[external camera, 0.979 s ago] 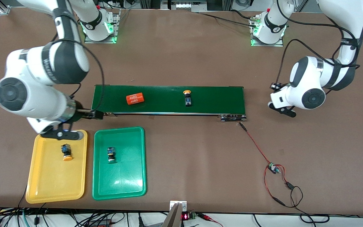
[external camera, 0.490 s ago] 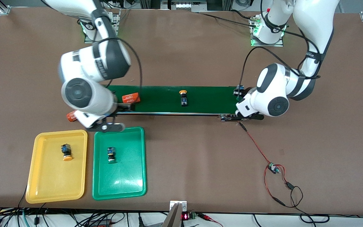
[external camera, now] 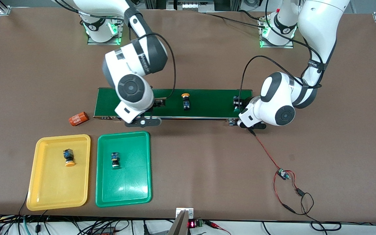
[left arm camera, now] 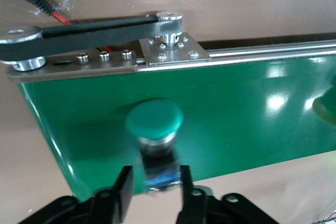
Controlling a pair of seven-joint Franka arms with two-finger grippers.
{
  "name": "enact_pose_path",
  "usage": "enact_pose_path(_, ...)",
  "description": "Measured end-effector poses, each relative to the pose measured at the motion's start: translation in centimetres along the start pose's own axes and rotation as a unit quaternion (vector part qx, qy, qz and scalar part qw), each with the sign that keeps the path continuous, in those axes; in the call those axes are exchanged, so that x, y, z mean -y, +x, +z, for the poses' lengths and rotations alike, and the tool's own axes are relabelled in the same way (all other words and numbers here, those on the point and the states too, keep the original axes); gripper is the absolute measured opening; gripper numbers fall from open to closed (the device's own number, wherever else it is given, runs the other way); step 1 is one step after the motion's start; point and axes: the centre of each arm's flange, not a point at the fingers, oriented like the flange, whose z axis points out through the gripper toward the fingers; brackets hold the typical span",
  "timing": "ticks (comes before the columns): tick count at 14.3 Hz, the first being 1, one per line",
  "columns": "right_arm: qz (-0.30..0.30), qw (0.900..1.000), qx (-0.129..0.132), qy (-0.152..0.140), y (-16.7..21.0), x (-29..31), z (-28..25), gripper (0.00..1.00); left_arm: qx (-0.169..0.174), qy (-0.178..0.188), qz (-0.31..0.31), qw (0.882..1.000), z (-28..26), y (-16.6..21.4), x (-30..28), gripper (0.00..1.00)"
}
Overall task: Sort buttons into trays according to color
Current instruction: 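Place the green button on the belt while the right gripper reaches the belt, then grasp the yellow button with the right gripper while the left gripper withdraws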
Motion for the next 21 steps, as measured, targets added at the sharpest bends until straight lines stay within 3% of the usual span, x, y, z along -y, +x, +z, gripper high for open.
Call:
enact_pose_path(5,0.002,1.0,0.002,0.008,-1.0,4.3,2.4,1.0,-0.012,-0.002,0.008,1.0,-5.0,-2.2,-0.9,0.99)
enact_pose_path(9,0.019,1.0,0.006,0.018,-2.0,7.8,5.5,1.0,-0.047,0.0,-0.012,0.999,-11.0,-4.1,2.2,1.0)
enact_pose_path(15,0.035,0.999,-0.012,0.022,-1.8,8.7,9.5,1.0,-0.133,0.134,-0.017,0.982,-18.5,-6.1,7.3,1.0)
enact_pose_path(21,0.037,0.999,-0.01,0.017,-1.9,8.8,11.9,0.98,-0.243,0.138,-0.028,0.96,-29.7,-13.4,10.3,1.0)
